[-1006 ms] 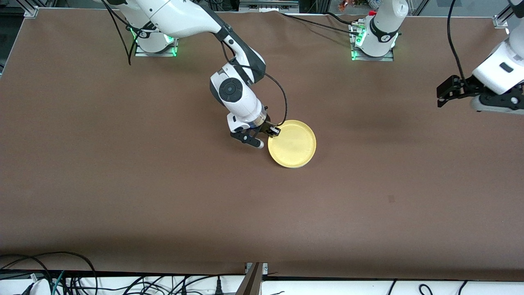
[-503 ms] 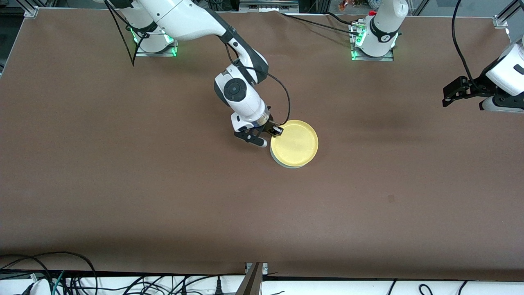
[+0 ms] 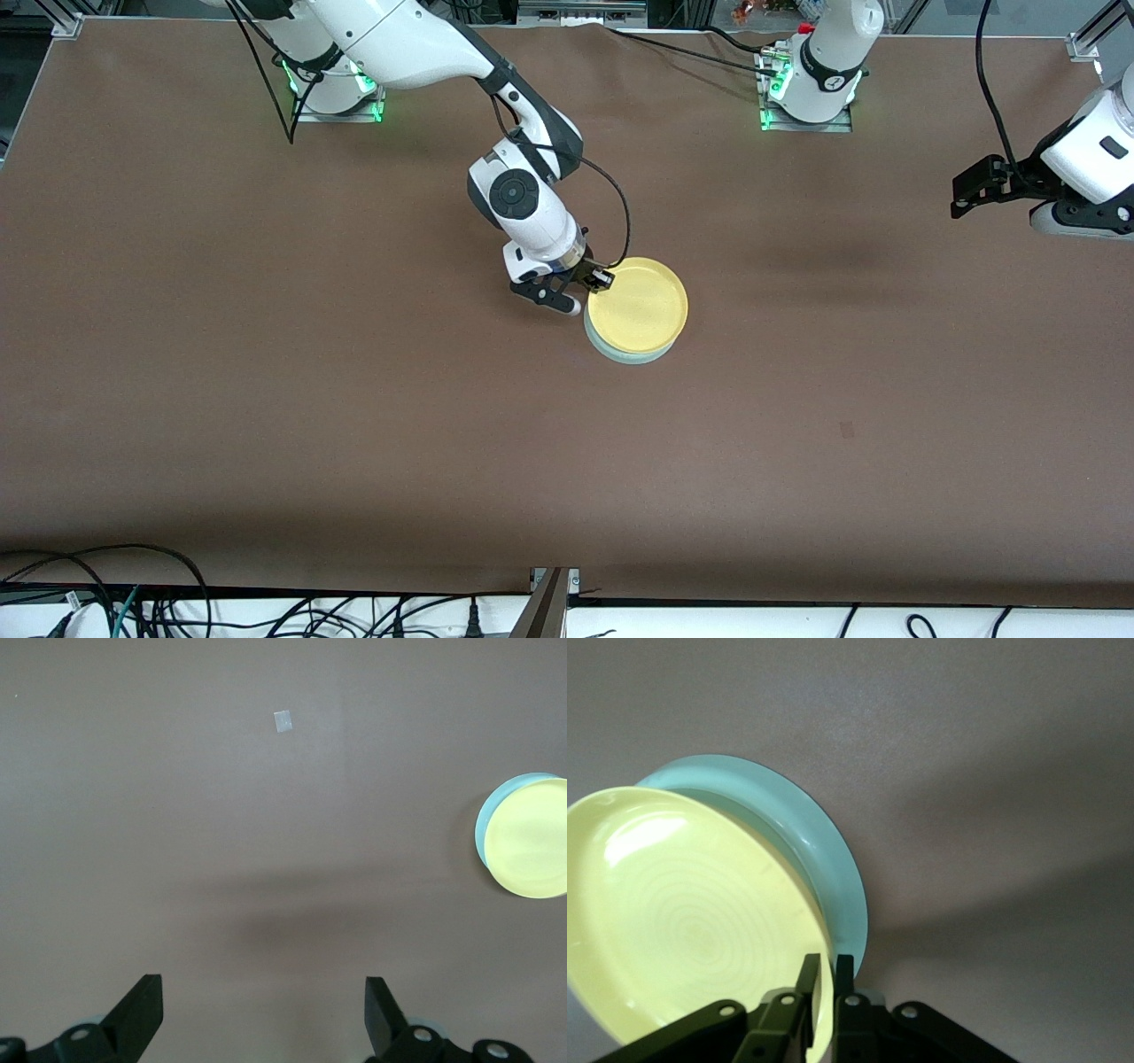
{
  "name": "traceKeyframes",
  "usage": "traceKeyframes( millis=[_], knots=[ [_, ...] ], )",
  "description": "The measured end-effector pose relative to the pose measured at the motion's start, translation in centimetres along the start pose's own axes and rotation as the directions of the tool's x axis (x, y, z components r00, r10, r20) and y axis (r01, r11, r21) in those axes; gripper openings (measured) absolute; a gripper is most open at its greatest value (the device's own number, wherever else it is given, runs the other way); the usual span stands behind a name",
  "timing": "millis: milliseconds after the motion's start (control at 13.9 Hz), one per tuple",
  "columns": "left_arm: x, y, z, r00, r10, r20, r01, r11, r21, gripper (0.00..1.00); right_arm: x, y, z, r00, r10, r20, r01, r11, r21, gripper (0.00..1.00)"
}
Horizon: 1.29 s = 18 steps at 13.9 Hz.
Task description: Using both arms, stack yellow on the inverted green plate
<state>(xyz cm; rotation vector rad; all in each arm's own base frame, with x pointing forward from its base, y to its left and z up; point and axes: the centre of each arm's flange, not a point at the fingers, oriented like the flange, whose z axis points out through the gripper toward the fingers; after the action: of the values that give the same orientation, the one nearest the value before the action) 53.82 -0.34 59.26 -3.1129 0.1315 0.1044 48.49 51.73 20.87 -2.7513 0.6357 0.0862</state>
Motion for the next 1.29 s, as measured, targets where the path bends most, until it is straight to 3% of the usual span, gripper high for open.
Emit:
traceKeyframes(
  millis=[575,790,1077,1293],
  knots=[
    [0.1,-0.8,-0.4,1.0,0.019,-0.008,-0.019,1.0,0.014,1.0,3.2,-0.1,-2.7,0.999,0.027,-0.046,-0.027,1.0,0.002,0.98],
    [0.3,-0.9,-0.4,1.0,0.025,-0.009,-0.025,1.0,0.014,1.0,7.3,-0.5,-10.2,0.995,0.064,-0.081,-0.068,0.997,-0.043,1.0],
    [0.4,-0.6,-0.4,0.999,0.031,-0.01,-0.031,0.999,0.015,1.0,14.9,2.3,-24.9,0.972,0.132,-0.193,-0.146,0.987,-0.063,1.0],
    [0.4,-0.4,-0.5,0.999,0.036,-0.011,-0.036,0.999,0.015,1.0,18.6,5.6,-32.3,0.952,0.166,-0.257,-0.186,0.981,-0.053,1.0]
  ],
)
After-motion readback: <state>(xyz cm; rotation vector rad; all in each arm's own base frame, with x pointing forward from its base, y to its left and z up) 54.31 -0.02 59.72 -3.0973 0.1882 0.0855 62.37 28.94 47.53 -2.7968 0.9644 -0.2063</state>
